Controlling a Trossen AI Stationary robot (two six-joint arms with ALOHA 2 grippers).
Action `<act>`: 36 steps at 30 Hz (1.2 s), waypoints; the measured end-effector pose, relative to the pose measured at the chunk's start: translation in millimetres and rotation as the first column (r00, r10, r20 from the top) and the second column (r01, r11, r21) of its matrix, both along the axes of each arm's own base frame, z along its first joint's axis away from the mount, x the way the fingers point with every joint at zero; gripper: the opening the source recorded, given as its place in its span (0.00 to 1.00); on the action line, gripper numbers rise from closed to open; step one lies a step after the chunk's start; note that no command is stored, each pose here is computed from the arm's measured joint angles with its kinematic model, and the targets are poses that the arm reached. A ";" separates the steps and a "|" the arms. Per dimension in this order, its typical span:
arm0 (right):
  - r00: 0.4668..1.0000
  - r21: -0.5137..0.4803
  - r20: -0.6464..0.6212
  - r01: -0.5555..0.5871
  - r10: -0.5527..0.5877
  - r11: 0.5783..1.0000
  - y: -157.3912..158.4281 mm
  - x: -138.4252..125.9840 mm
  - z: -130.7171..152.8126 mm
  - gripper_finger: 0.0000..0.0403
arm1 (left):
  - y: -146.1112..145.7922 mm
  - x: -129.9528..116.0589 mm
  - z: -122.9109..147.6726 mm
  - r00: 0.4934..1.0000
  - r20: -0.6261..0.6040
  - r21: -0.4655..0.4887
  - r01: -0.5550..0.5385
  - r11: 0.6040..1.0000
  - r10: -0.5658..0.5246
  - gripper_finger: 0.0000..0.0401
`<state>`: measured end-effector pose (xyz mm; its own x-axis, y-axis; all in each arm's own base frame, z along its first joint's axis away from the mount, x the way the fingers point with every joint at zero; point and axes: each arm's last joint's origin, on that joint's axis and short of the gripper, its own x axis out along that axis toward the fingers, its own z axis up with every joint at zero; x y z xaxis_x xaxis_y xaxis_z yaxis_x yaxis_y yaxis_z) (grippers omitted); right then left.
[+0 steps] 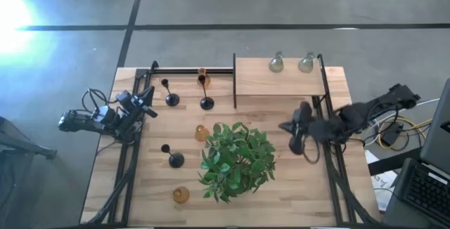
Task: Pick & Place candle stick holders
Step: Put the transparent glass candle holder on the shelf
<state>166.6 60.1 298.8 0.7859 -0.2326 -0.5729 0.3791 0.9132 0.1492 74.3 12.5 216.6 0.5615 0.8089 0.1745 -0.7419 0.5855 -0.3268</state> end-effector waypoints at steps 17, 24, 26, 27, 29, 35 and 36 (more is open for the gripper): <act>0.973 -0.101 0.228 0.001 0.022 0.995 9.9 -2.4 -144.8 0.02 | 0.2 -0.2 -0.3 0.999 0.037 -0.029 -0.001 1.000 0.002 0.03; 0.964 -0.031 0.263 0.048 -0.039 0.998 1.8 -15.8 -179.5 0.04 | 0.2 -0.2 -0.4 0.999 0.033 -0.028 -0.005 1.000 0.006 0.03; 0.970 -0.014 0.237 0.057 -0.052 0.998 0.5 -18.3 -187.3 0.08 | 0.2 -0.3 -0.3 0.999 0.034 -0.028 -0.005 1.000 0.006 0.03; 0.973 -0.008 0.225 0.063 -0.059 0.998 0.4 -18.6 -190.3 0.10 | 0.2 -0.2 -0.3 0.999 0.033 -0.028 -0.005 1.000 0.006 0.03; 0.975 -0.002 0.214 0.067 -0.065 0.998 0.5 -18.5 -194.0 0.17 | 0.2 -0.1 -0.8 0.999 0.032 -0.028 -0.005 1.000 0.006 0.03; 0.981 -0.082 0.194 0.041 -0.024 0.996 5.6 -8.5 -195.8 0.36 | 0.1 0.4 -2.5 1.000 0.026 -0.027 -0.007 1.000 0.008 0.03; 0.982 -0.092 0.186 0.037 -0.020 0.995 6.9 -5.9 -195.9 0.38 | 0.1 0.4 -2.5 1.000 0.026 -0.027 -0.007 1.000 0.008 0.03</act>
<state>160.7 67.1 102.9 0.8685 -0.3027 -0.3926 0.3792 0.9158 0.1327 74.8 12.7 214.1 0.5508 0.8178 0.1668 -0.7375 0.5704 -0.3616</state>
